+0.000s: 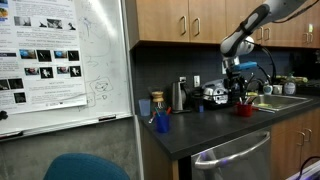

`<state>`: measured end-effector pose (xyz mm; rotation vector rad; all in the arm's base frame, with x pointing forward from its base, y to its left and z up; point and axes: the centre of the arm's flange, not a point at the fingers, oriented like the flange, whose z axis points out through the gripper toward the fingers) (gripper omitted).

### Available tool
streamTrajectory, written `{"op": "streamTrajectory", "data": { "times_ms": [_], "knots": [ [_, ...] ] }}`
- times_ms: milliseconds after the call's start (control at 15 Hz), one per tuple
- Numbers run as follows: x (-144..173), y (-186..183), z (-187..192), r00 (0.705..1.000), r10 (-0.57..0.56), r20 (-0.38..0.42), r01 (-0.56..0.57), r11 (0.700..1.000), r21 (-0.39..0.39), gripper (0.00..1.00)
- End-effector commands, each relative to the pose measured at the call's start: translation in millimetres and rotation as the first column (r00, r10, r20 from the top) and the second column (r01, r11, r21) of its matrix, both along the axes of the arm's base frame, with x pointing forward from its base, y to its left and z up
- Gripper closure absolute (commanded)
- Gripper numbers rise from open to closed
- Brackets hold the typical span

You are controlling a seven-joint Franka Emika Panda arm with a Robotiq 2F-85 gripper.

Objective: Remove the marker with a black lid from the orange cup and put it on the counter

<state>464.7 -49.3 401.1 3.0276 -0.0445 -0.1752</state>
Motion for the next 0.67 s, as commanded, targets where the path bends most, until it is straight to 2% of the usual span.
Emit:
{"op": "streamTrajectory", "data": {
  "times_ms": [0,67,133,267,600],
  "knots": [
    [-44,68,-44,0.999,-0.046,0.012,0.046,0.999,-0.008,0.0],
    [-49,79,-53,0.999,-0.051,0.018,0.051,0.999,-0.014,0.0],
    [-28,57,-44,1.0,-0.026,-0.014,0.026,1.0,-0.016,0.0],
    [-40,77,-58,0.999,-0.03,-0.012,0.029,0.999,-0.026,0.0],
    [-42,73,-54,0.999,-0.045,0.0,0.045,0.999,-0.026,0.0]
  ]
}}
